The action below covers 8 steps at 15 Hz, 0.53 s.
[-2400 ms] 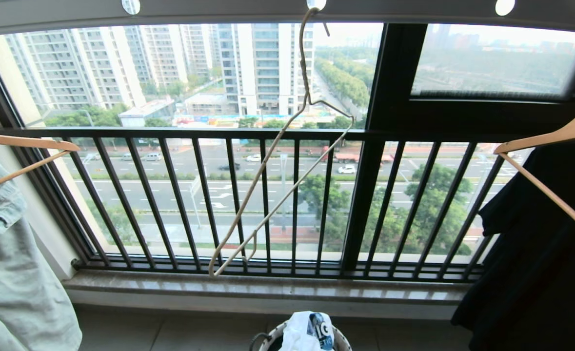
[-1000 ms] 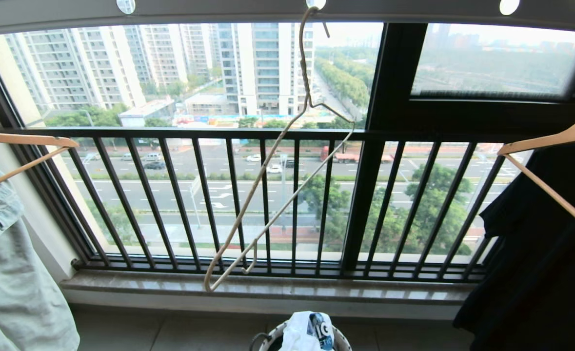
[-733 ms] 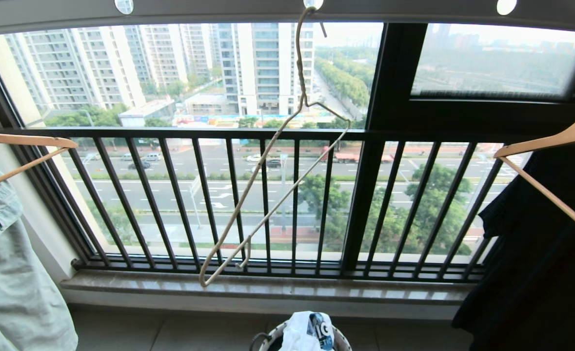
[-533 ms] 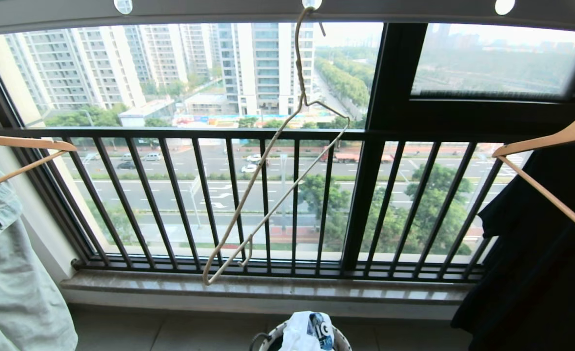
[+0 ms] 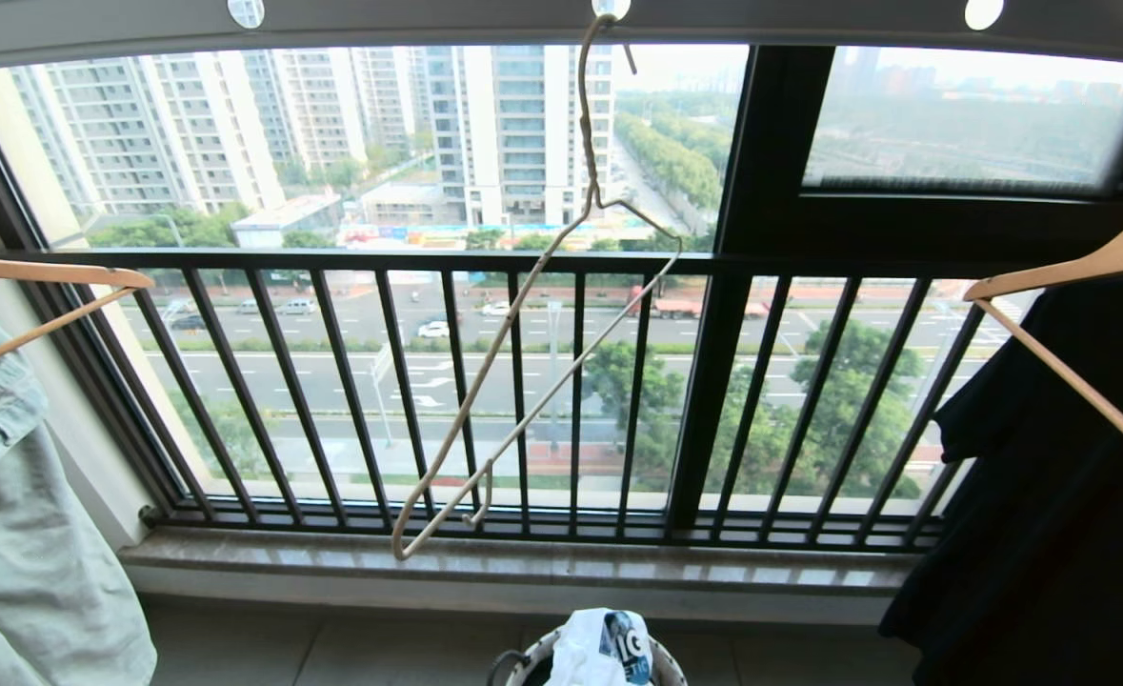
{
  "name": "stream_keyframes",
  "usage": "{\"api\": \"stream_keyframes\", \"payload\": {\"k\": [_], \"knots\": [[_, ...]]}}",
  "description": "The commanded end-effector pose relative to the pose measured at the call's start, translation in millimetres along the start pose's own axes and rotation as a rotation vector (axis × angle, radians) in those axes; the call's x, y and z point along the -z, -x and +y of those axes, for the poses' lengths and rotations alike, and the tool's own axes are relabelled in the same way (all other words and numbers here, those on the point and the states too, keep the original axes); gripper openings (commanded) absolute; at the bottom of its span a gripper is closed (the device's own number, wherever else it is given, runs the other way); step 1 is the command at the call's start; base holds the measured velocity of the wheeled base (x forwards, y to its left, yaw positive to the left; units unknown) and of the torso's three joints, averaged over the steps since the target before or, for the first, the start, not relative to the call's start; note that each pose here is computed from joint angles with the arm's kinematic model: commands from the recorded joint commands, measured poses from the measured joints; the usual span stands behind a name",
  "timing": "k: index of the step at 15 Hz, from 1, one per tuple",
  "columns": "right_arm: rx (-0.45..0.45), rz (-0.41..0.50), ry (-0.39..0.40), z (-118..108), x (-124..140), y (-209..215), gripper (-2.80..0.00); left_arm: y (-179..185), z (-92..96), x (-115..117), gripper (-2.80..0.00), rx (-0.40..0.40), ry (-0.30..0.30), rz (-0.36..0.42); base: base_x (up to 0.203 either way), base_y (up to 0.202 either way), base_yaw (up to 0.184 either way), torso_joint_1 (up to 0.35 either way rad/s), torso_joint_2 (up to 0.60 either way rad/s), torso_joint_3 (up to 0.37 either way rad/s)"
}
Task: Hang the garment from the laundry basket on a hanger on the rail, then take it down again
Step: Pick up the clothes rack on the clothesline
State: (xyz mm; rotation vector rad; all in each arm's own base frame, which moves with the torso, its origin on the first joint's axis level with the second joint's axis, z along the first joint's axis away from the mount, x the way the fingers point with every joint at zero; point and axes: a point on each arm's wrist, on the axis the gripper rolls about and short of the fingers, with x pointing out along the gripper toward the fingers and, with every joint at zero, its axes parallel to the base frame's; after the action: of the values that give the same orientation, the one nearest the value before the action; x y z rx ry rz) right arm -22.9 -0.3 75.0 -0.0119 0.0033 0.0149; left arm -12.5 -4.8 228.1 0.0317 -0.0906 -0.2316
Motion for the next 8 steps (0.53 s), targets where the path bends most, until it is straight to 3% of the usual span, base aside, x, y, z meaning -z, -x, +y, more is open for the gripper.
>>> {"api": "stream_keyframes", "payload": {"k": [1, 4, 6, 8], "knots": [[0.0, 0.001, 0.0, 0.0, 0.0, -0.1, -2.8, -47.6, 9.3, -31.6, -2.8, 0.096, 0.026, 0.096, 0.0, 0.0, 0.0, 0.0, 0.0, 0.0], [0.0, 0.001, 0.002, 0.0, 0.0, -0.1, -2.8, -81.2, 9.1, -48.7, -2.8, 0.285, 0.051, 0.153, 0.0, 0.0, 0.0, 0.0, 0.0, 0.0], [0.0, 0.001, 0.0, 0.0, 0.0, -0.1, -2.8, -105.2, 6.0, -58.6, -2.8, 0.363, 0.067, 0.202, 0.0, 0.0, 0.0, 0.0, 0.0, 0.0], [0.0, 0.001, 0.0, 0.0, 0.0, -0.1, -2.8, -123.4, -5.3, -69.8, -2.8, 0.482, 0.075, 0.215, 0.0, 0.0, 0.0, 0.0, 0.0, 0.0]]}}
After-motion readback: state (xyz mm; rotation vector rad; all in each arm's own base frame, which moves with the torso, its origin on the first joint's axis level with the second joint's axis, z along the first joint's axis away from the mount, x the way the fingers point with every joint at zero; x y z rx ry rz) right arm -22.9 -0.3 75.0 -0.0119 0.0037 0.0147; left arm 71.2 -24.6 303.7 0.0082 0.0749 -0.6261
